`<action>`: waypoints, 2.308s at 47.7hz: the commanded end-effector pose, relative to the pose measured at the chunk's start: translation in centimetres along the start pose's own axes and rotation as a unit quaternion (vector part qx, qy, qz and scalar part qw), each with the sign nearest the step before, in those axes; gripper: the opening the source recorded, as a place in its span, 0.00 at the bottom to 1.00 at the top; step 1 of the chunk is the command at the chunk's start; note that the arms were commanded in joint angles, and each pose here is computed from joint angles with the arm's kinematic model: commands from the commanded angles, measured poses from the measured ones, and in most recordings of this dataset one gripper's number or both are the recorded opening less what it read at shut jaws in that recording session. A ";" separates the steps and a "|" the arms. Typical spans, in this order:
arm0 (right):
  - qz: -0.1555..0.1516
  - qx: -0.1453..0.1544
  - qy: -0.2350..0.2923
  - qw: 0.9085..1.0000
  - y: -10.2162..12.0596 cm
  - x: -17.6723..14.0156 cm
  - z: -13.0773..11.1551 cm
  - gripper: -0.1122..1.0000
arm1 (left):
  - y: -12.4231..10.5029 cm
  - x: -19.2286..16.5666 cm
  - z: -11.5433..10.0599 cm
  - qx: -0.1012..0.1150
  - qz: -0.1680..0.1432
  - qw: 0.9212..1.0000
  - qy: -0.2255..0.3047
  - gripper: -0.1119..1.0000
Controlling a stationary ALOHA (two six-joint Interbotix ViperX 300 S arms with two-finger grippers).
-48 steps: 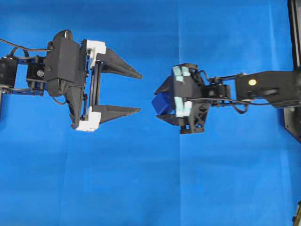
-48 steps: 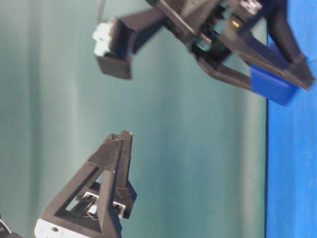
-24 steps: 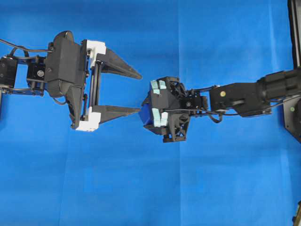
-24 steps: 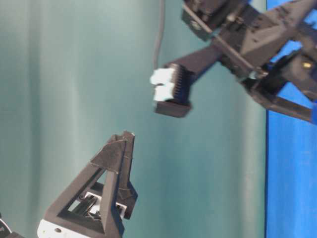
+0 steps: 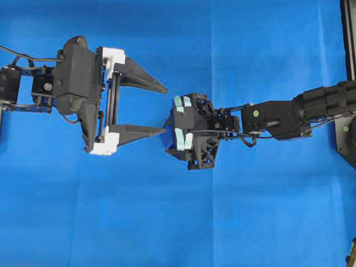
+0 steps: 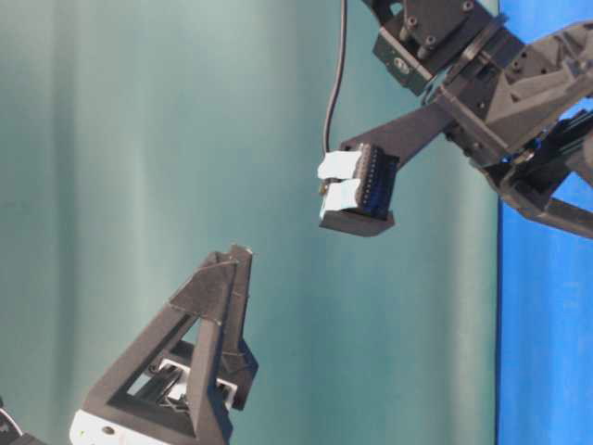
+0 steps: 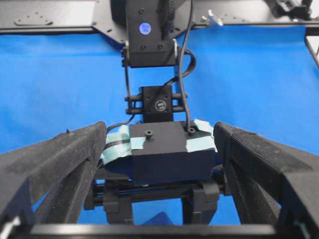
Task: Handover the blue block to the right arm after grasping it with the left arm, then place it in the designated position.
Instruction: 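Release the cube on the table and retract the right gripper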
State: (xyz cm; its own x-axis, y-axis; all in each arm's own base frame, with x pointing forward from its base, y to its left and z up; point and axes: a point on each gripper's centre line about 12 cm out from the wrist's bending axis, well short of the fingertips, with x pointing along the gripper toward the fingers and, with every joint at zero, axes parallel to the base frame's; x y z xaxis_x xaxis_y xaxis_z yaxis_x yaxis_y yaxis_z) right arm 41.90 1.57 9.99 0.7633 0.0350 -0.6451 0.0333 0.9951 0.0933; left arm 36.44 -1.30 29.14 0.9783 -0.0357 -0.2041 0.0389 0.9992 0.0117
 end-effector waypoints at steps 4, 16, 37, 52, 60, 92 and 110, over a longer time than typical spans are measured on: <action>0.007 0.005 -0.024 1.000 0.6 -0.3 1.5 0.53 | 0.0 -0.4 1.5 0.001 -0.001 1.000 -0.022 0.91; 0.006 0.015 -0.022 1.000 0.6 -0.2 1.5 0.53 | 0.0 -0.4 1.5 -0.003 -0.001 1.000 -0.022 0.91; 0.006 0.018 -0.025 1.000 0.6 -0.6 2.1 0.94 | 0.0 -0.3 1.5 -0.004 -0.001 1.000 -0.022 0.91; 0.007 0.012 -0.038 0.999 1.0 -4.5 4.3 0.92 | 0.0 -0.3 1.6 -0.004 -0.001 1.000 -0.023 0.91; 0.008 0.009 -0.051 0.999 1.1 -7.6 5.3 0.92 | 0.0 -0.3 1.6 -0.004 -0.001 1.000 -0.023 0.91; 0.004 -0.002 -0.114 0.993 1.2 -21.7 8.3 0.91 | 0.0 -0.2 1.7 -0.004 -0.001 1.000 -0.024 0.91; 0.004 -0.002 -0.146 0.989 1.0 -26.9 7.8 0.91 | 0.0 -0.2 1.7 -0.004 -0.001 1.000 -0.024 0.91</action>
State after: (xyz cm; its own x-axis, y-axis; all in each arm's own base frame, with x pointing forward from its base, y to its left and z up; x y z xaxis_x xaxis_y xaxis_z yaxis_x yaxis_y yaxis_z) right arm 26.95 0.91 32.44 0.9070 0.0136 -0.4208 0.0280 0.9953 0.0926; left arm 36.48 -1.30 29.26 0.9789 -0.0360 -0.2011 0.0373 0.9993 0.0026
